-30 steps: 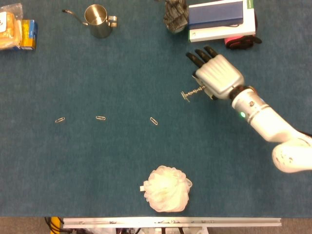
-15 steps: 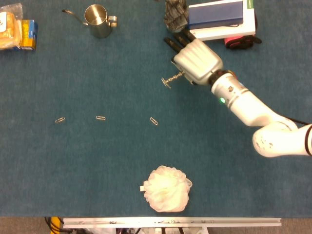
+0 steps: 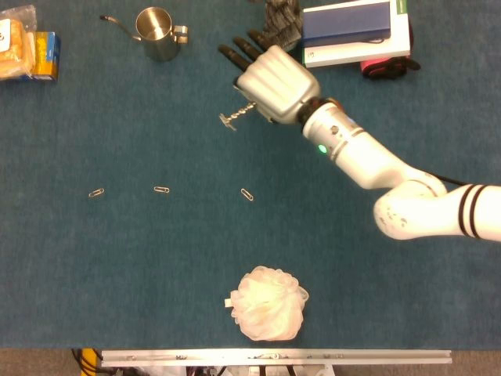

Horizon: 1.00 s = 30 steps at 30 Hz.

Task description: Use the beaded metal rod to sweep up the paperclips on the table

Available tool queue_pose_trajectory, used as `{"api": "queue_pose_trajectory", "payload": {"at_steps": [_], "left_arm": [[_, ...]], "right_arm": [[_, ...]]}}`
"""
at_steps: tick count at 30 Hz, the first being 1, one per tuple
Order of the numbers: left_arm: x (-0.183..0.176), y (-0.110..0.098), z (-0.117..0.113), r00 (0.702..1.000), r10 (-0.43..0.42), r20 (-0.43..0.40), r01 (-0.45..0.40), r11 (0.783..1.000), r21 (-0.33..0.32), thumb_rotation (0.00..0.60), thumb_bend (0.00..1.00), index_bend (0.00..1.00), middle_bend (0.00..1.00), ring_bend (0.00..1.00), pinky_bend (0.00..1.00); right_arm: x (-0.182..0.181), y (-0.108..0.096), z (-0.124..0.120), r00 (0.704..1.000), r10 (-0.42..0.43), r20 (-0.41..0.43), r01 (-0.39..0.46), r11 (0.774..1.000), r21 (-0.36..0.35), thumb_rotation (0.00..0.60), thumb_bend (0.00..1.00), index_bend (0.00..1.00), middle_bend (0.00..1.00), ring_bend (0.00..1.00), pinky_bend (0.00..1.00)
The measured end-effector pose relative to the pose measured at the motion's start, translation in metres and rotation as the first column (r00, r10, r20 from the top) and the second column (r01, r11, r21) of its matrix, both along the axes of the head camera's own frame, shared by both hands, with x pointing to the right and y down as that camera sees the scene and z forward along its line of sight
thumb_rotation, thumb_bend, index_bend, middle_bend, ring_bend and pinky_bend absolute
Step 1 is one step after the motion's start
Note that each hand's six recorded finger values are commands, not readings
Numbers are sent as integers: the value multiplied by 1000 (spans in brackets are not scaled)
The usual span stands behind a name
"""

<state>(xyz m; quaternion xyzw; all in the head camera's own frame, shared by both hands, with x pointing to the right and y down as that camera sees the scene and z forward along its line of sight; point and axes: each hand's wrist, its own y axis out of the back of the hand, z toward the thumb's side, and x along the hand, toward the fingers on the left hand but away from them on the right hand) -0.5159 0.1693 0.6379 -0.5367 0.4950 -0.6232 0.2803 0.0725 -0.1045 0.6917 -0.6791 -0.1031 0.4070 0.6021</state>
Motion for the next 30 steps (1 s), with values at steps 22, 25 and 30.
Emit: {"api": "queue_pose_trajectory", "payload": {"at_steps": [22, 25, 30], "left_arm": [[-4, 8, -8, 1000, -24, 14, 24, 1000, 7, 600, 137, 495, 396, 289, 348], [-4, 10, -7, 1000, -25, 16, 25, 1000, 3, 600, 137, 495, 396, 289, 348], [-3, 11, -7, 999, -29, 17, 29, 1000, 2, 600, 137, 495, 396, 289, 348]], "right_arm": [[-64, 6, -7, 994, -46, 103, 49, 998, -32, 600, 358, 597, 65, 0, 75], [-67, 7, -7, 993, -47, 112, 52, 998, -38, 600, 358, 598, 65, 0, 75], [-73, 10, -9, 989, -50, 142, 57, 998, -40, 600, 394, 595, 65, 0, 75]]}}
